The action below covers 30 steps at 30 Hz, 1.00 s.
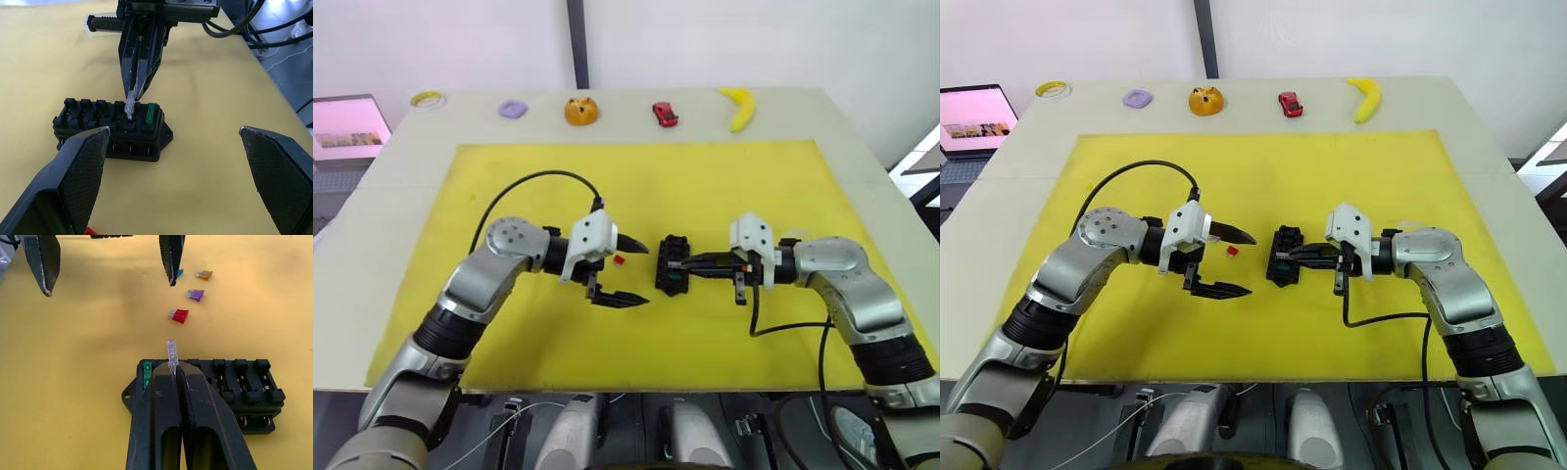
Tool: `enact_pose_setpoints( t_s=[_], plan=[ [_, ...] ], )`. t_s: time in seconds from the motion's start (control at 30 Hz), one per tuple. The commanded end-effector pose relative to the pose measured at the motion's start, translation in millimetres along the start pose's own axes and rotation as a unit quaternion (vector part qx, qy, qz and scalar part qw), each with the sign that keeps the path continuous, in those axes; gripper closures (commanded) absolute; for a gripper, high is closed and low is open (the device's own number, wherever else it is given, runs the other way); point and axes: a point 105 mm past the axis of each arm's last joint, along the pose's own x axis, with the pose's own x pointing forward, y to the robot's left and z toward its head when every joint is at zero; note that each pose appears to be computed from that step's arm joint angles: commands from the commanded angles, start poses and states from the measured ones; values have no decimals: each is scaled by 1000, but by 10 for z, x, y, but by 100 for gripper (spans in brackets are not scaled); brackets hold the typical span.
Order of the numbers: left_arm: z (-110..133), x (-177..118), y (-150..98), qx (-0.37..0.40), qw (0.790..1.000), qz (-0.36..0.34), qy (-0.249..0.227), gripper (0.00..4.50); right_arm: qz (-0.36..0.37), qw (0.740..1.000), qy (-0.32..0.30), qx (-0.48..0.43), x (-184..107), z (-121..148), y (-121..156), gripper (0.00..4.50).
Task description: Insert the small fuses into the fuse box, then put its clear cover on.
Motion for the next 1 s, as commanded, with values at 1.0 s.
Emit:
enact_pose_setpoints(
  t_s=[1.0],
  plan=[
    [114,-7,29,27,1000,3,-7,3,-12,1000,3,-17,20,-11,-8,450]
  ],
)
